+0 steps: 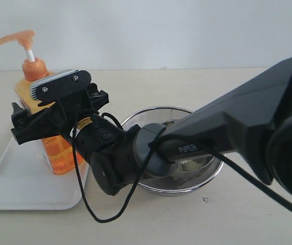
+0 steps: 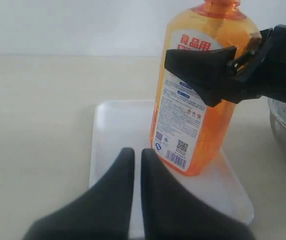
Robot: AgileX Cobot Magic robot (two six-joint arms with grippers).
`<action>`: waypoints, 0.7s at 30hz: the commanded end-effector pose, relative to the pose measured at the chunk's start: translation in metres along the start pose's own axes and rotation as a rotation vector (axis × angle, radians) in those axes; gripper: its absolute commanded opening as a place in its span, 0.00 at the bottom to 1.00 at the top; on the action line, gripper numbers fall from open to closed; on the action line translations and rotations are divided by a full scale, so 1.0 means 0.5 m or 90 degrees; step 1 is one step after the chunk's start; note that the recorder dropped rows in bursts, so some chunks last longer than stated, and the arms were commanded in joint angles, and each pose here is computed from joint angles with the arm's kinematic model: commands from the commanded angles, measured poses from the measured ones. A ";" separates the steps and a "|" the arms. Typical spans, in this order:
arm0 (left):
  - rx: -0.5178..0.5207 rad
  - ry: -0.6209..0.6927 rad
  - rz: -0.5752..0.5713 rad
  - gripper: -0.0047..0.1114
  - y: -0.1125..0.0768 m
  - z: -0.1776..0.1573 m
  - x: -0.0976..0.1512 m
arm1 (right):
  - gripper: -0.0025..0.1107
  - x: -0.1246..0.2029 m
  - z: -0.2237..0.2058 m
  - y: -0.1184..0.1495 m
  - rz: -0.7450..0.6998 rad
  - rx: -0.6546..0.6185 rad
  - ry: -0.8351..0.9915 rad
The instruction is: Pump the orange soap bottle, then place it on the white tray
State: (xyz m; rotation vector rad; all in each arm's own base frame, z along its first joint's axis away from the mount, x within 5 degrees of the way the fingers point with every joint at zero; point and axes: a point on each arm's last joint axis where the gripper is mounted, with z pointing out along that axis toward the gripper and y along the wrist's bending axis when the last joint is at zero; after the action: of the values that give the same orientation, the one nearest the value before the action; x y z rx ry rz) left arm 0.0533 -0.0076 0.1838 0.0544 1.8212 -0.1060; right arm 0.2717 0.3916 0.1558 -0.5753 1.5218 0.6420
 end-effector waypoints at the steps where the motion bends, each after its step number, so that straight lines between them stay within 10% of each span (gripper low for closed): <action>1: 0.006 -0.003 -0.007 0.08 -0.001 0.000 0.001 | 0.90 -0.042 -0.004 0.006 0.002 -0.013 0.001; 21: 0.006 -0.003 -0.007 0.08 -0.001 0.000 0.001 | 0.90 -0.130 -0.041 0.012 -0.016 -0.036 0.148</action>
State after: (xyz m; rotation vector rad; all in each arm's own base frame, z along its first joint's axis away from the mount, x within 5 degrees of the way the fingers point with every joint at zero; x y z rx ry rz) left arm 0.0533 -0.0076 0.1838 0.0544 1.8212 -0.1060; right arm 0.2607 0.3822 0.2079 -0.7043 1.7049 0.6038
